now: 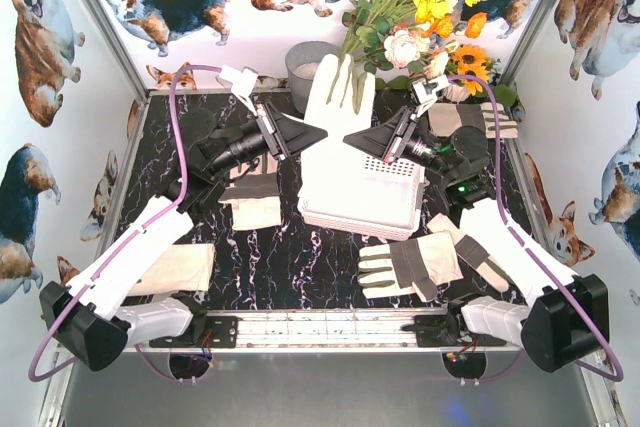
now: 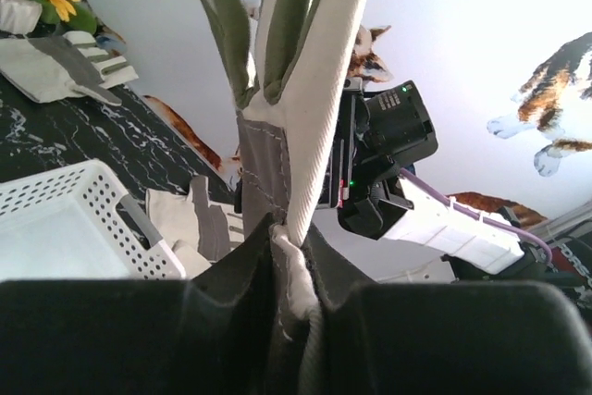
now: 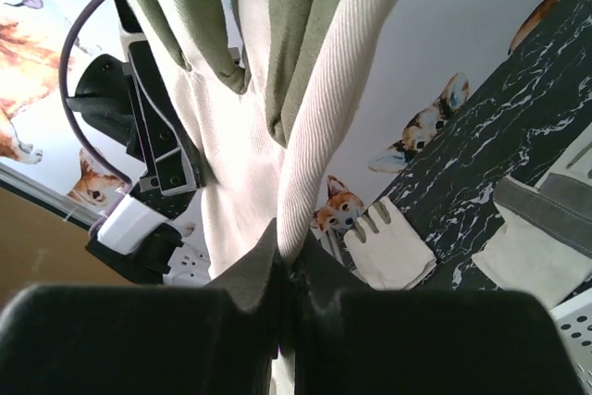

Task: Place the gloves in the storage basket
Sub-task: Pair the glove with the glove.

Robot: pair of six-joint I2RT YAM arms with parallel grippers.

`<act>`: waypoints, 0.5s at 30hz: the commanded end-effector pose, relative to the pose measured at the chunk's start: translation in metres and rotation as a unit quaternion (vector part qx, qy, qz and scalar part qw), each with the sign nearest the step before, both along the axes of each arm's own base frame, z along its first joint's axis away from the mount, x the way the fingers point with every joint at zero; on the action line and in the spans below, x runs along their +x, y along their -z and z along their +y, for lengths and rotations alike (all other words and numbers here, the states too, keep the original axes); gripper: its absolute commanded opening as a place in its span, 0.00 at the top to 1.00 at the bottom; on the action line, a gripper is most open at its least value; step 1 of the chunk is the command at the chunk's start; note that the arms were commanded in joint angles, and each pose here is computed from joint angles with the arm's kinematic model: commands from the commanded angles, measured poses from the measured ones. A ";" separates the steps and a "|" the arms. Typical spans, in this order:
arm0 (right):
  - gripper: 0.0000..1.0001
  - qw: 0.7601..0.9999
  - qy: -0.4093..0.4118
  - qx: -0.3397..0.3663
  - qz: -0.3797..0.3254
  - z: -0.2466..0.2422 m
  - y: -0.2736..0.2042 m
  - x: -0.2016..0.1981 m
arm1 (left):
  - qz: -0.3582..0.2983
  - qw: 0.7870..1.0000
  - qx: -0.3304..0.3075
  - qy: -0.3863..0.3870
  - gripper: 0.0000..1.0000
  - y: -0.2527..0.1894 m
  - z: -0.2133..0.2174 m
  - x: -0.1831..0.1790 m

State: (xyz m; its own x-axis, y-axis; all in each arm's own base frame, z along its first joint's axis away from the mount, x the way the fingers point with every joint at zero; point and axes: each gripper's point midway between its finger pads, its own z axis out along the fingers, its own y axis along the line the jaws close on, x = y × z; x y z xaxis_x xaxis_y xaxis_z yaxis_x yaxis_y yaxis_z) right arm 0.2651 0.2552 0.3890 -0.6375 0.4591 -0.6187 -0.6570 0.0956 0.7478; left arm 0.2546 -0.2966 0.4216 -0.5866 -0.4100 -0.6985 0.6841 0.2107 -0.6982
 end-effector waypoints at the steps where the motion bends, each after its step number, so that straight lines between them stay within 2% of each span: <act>1: 1.00 0.998 0.034 0.009 -0.049 -0.008 -0.023 -0.002 | -0.025 0.999 0.012 -0.033 0.87 -0.014 0.016 -0.002; 3: 1.00 0.997 0.053 -0.002 -0.053 -0.013 -0.023 -0.003 | -0.024 0.998 0.024 -0.046 0.75 -0.011 0.022 -0.001; 6: 1.00 0.996 0.063 -0.019 -0.051 -0.016 -0.018 -0.004 | -0.027 0.998 0.027 -0.054 0.68 -0.012 0.028 -0.002; 12: 1.00 0.997 0.057 -0.027 -0.054 -0.015 -0.017 -0.006 | -0.018 0.997 0.037 -0.066 0.71 -0.005 0.032 0.002; 15: 1.00 0.997 0.048 -0.035 -0.052 -0.013 -0.015 -0.007 | -0.013 0.996 0.040 -0.073 0.80 -0.002 0.034 0.007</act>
